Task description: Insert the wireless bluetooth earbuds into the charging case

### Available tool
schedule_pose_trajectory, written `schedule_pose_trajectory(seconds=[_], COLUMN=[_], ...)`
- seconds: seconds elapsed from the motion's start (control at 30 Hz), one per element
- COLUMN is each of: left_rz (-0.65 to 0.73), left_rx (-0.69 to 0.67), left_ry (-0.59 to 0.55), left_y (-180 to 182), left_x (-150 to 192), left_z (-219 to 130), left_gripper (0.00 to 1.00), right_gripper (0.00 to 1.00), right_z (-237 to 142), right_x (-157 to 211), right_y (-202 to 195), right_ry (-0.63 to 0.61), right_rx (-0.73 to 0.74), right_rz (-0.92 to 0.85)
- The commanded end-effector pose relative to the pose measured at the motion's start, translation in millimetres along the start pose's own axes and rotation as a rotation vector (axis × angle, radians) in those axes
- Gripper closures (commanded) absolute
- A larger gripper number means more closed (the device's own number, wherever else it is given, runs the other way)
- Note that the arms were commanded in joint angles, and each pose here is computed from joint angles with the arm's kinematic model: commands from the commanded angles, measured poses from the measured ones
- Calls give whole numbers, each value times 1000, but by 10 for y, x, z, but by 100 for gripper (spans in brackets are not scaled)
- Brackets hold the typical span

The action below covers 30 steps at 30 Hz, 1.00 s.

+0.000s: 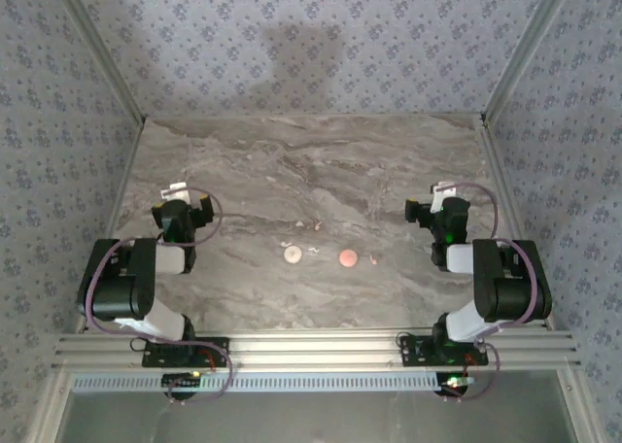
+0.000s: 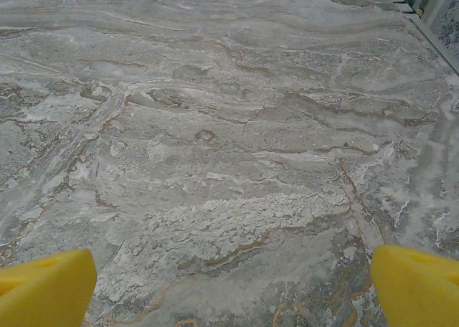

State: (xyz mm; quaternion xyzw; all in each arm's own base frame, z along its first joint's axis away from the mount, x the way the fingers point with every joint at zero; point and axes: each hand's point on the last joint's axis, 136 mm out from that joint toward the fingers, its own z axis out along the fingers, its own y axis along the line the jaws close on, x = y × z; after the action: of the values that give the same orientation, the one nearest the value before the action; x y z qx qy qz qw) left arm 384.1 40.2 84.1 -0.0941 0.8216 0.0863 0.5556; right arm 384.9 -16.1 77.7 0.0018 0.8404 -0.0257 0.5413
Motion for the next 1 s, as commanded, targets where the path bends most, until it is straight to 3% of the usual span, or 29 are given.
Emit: schedule_pose_trajectory(seconds=[0.0,0.97], left_rz=[-11,-11], left_rx=[0,6], left_ry=[-26,-21], left_y=[-23,-30], left_x=[-109,-105], left_z=[19,27], left_gripper=[1,0], right_gripper=[0,0], right_z=[38,46], right_x=[-77,-64], right_y=[-11,-17], right_ry=[-16,-9], right_rx=[13,-13], right_rz=[15,36])
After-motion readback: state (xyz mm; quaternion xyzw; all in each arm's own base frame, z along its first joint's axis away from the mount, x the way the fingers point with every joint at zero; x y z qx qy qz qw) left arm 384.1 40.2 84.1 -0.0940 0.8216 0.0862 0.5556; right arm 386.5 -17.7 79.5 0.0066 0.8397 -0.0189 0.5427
